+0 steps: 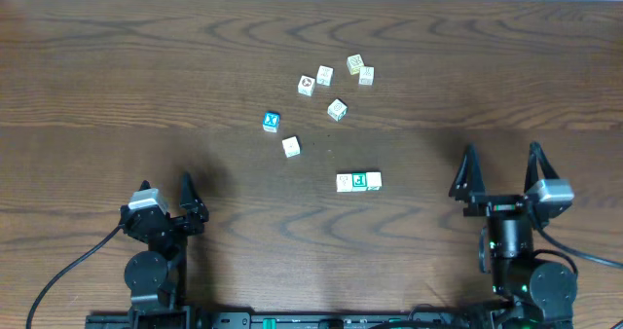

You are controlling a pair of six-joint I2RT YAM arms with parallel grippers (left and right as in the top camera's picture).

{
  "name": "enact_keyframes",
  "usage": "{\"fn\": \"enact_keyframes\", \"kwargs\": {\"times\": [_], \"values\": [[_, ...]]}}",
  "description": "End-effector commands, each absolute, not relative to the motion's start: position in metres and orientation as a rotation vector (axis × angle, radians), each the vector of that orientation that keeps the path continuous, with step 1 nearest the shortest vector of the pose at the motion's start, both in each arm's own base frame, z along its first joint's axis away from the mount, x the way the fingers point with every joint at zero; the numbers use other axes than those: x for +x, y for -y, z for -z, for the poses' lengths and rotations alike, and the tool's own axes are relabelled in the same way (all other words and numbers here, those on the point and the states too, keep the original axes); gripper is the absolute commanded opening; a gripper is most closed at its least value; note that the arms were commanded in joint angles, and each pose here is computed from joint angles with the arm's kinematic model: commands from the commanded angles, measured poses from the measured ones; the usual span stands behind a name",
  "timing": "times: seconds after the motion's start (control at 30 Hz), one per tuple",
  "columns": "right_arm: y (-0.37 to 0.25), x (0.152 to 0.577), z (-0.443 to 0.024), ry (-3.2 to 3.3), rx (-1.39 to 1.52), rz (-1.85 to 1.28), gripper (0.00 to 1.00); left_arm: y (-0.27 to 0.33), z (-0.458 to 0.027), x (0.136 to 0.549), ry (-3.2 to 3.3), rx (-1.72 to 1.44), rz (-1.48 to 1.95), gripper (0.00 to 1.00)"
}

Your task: Lift 3 blocks

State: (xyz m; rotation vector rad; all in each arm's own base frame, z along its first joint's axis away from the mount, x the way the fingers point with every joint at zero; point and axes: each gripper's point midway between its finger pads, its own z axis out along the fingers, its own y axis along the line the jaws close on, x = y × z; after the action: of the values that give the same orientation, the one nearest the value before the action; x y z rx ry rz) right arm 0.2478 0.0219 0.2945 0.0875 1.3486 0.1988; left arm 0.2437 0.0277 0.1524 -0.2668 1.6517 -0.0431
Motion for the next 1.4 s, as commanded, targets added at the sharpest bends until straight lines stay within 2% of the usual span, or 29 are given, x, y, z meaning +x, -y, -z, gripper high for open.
{"fn": "enact_keyframes", "kwargs": {"times": [0.0, 0.4, 0.73, 1.37], "values": [[-0.02, 0.246, -0.273, -1.359, 0.098, -0.21, 0.99, -0.033, -0.136, 0.242, -1.703, -0.296, 0.015, 0.74], [-0.005, 0.241, -0.226, -1.36, 0.122, -0.156, 0.99, -0.033, -0.136, 0.242, -1.703, -0.296, 0.015, 0.74], [0.006, 0.246, -0.158, -1.638, 0.113, -0.034, 0.99, -0.033, -0.136, 0.242, -1.703, -0.296, 0.015, 0.74], [0.002, 0.246, -0.155, -1.649, 0.071, -0.04, 0.99, -0.033, -0.136, 0.242, -1.703, -0.296, 0.015, 0.74]]}}
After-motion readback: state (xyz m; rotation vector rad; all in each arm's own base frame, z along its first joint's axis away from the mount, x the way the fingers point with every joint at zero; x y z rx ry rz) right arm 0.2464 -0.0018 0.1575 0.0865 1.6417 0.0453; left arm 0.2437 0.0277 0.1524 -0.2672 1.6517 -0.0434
